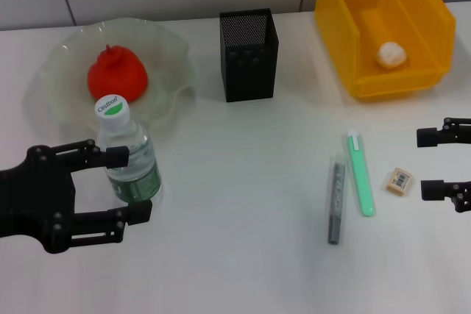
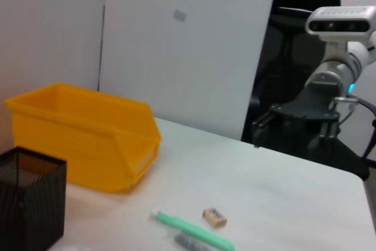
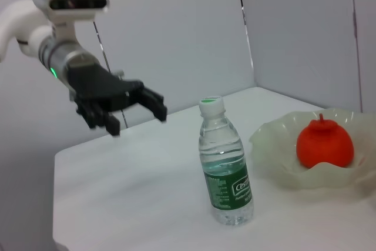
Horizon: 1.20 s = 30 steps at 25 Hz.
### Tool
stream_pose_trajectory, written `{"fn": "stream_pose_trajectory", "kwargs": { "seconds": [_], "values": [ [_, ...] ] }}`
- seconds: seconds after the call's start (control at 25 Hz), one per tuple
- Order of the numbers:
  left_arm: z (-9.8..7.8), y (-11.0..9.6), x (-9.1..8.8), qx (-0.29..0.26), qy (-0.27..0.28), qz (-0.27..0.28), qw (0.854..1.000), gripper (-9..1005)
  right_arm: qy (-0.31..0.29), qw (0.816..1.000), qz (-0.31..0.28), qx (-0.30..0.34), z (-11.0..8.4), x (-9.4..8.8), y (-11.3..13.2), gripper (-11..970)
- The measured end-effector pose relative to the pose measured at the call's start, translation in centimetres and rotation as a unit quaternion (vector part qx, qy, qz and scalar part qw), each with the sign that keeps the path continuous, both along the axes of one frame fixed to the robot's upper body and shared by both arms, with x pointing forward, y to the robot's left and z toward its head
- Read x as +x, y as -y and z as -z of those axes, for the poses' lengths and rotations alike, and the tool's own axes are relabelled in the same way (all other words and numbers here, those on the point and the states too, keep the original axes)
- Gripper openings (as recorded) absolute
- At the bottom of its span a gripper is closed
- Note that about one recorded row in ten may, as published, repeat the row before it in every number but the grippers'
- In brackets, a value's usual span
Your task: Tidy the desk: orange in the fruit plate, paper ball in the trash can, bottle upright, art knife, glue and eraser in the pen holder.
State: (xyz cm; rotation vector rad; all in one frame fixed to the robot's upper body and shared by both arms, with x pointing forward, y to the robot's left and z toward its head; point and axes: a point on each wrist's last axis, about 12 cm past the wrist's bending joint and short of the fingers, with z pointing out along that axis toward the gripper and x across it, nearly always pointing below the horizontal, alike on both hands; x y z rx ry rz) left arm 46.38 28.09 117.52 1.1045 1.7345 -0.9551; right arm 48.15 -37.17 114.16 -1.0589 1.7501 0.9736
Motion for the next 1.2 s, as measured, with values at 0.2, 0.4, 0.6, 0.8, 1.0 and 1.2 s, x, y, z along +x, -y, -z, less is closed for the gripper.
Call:
{"fn": "stream_pose_trajectory", "kwargs": {
  "seconds": [0.2,0.4,0.6,0.8,1.0,1.2],
  "values": [
    [4.3,-0.2,0.4,-0.019,-0.026,-0.002,0.999,800,0.0,1.0,0.0,0.0,0.0,0.2,-0.2,813],
    [6.1,-0.3,0.2,-0.028,-0.036,-0.002,0.999,800,0.013,1.0,0.003,-0.006,-0.2,0.5,-0.6,812],
    [6.7,-0.3,0.0,-0.032,-0.041,-0.003,0.999,800,0.039,0.998,0.002,-0.042,-1.1,0.6,-1.6,811],
    [7.1,-0.4,-0.1,-0.033,-0.044,-0.005,0.998,800,0.035,0.995,-0.004,-0.092,-3.0,1.3,-2.3,810],
    [7.3,-0.4,-0.2,-0.034,-0.043,-0.005,0.998,800,0.019,0.989,-0.023,-0.146,-5.6,2.9,-3.6,809],
    [7.5,-0.4,-0.3,-0.033,-0.04,-0.005,0.999,800,0.001,0.978,-0.031,-0.208,-8.1,4.9,-5.5,808]
  ]
}}
